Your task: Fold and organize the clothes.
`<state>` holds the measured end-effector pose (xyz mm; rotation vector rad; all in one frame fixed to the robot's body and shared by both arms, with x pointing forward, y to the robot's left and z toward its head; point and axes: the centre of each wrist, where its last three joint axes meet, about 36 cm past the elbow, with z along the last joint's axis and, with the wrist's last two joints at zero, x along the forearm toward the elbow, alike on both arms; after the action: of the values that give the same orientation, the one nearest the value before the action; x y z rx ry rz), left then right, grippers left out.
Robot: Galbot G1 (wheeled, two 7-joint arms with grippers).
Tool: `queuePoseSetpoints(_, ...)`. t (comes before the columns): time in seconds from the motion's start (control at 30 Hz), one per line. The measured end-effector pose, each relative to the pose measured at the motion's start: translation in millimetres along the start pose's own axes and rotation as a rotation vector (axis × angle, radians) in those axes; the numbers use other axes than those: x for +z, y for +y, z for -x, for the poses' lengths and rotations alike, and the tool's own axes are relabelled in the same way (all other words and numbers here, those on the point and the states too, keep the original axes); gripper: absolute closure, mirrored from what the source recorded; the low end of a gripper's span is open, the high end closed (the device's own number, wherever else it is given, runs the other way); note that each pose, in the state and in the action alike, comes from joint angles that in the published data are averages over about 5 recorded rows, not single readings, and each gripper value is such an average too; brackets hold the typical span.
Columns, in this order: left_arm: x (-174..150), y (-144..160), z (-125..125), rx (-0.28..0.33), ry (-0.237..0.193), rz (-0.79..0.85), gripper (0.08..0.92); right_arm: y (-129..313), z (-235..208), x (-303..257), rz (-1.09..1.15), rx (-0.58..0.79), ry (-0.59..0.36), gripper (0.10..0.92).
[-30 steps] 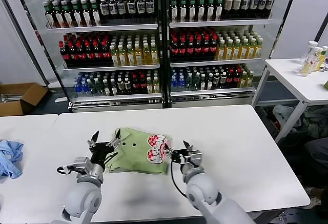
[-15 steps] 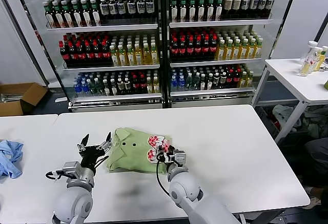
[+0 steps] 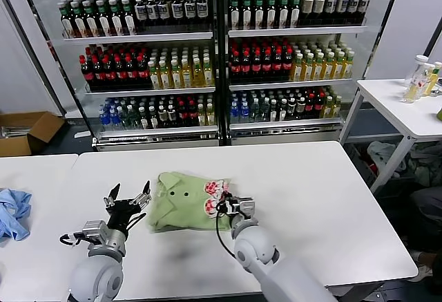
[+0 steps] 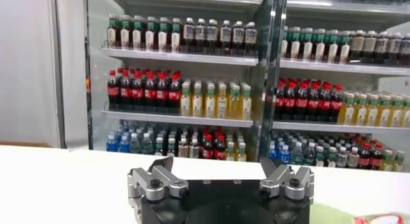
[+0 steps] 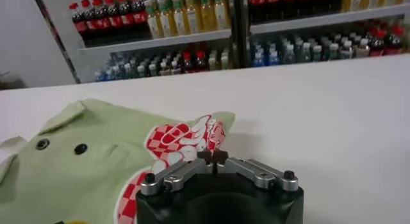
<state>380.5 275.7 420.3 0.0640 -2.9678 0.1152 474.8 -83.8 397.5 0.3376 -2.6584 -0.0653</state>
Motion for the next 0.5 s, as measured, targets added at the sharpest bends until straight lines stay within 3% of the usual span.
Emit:
queuePoseSetpoints(0.4,2.7,-8.5,-15.8,0.033,0.023,0.004,0.177,-102.7,-0.3,-13.1,-0.157,0.066,-0.023,0.914)
queuePoseSetpoints(0.5,3.0,-10.3,-19.4,0.041,0.026,0.011,0.177,-122.0,-6.7,-16.4,-0.192,0.081,-0.042,0.878)
